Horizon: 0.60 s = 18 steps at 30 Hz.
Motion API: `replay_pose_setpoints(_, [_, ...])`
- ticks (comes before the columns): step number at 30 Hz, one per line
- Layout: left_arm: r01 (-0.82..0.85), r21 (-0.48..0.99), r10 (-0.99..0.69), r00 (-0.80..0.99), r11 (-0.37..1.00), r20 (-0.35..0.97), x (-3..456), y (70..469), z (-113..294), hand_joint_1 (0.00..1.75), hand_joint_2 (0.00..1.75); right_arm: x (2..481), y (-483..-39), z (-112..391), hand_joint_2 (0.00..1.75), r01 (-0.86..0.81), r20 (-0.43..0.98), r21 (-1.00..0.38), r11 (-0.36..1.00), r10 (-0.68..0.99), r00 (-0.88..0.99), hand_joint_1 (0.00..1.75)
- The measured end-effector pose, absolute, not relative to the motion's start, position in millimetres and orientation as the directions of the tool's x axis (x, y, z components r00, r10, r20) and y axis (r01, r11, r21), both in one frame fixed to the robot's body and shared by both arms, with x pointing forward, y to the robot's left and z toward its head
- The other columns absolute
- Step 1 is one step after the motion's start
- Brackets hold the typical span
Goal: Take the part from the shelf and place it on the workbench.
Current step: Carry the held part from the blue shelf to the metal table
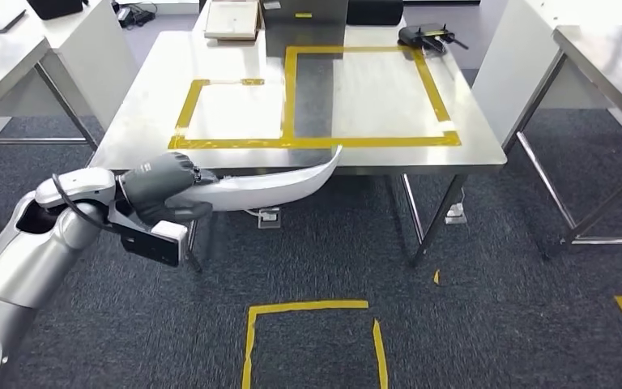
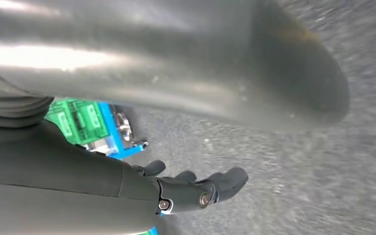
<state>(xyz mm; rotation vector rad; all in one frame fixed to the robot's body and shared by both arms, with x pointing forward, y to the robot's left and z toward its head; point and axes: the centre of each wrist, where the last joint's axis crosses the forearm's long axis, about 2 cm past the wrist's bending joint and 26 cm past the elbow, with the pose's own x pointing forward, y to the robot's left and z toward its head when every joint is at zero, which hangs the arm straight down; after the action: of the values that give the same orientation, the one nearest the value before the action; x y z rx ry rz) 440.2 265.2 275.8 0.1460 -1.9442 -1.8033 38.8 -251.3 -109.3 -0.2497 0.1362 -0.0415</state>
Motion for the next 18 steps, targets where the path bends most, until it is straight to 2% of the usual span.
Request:
replay_pose_setpoints(10, [0.270, 0.956, -0.419, -0.859, 0.115, 0.293, 432.0, 283.6, 259.9, 1.75, 1.75, 33.5, -248.3, -109.6, 0.00, 0.015, -0.104, -0.244, 0.970, -0.041, 0.994, 0.00])
replay_pose_setpoints(18, [0.264, 0.958, -0.421, -0.861, 0.111, 0.286, 430.0, 285.2, 267.5, 1.75, 1.75, 38.8, -248.4, -109.0, 0.00, 0.015, -0.088, -0.245, 0.970, -0.038, 0.995, 0.00])
